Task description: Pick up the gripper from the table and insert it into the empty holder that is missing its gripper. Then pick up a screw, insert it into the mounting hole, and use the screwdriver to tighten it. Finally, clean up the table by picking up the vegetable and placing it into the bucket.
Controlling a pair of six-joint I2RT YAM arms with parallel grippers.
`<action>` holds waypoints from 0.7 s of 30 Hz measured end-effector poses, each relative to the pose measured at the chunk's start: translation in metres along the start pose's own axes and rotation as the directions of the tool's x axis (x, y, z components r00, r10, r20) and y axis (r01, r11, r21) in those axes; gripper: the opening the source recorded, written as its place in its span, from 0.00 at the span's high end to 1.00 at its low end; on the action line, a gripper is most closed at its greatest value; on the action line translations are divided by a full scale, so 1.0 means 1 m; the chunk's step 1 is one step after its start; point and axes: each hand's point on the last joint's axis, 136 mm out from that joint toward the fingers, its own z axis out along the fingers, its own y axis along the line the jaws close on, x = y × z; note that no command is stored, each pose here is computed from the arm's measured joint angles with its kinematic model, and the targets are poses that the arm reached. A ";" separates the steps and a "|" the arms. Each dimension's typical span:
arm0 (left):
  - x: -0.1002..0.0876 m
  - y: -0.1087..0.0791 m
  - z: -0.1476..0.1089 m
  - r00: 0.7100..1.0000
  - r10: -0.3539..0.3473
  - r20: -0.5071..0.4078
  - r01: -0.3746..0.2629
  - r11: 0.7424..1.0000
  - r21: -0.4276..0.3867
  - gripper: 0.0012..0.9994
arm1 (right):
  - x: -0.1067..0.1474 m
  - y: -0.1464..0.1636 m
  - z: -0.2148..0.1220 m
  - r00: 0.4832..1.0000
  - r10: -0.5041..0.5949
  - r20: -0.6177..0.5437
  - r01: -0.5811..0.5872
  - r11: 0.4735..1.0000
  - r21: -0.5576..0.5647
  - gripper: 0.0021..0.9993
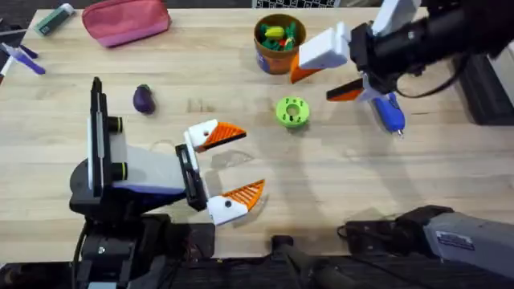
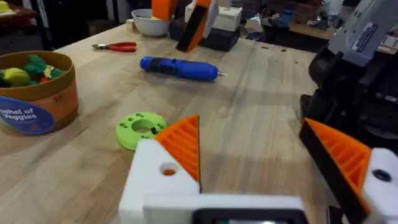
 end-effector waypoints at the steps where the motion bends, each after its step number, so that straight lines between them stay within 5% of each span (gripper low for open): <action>1: 0.000 0.000 0.000 1.000 0.000 0.000 0.000 1.000 0.000 0.01 | -0.001 -0.002 -0.001 1.000 0.000 -0.006 0.000 0.999 0.045 0.01; 9: 0.000 0.000 0.000 1.000 0.000 0.000 0.000 1.000 0.000 0.01 | -0.002 -0.019 0.019 0.993 0.093 -0.071 -0.060 0.926 0.372 0.01; 21: 0.000 0.000 0.000 1.000 0.000 0.000 0.000 1.000 0.000 0.01 | -0.002 -0.035 0.086 0.968 0.239 -0.077 -0.167 0.841 0.514 0.05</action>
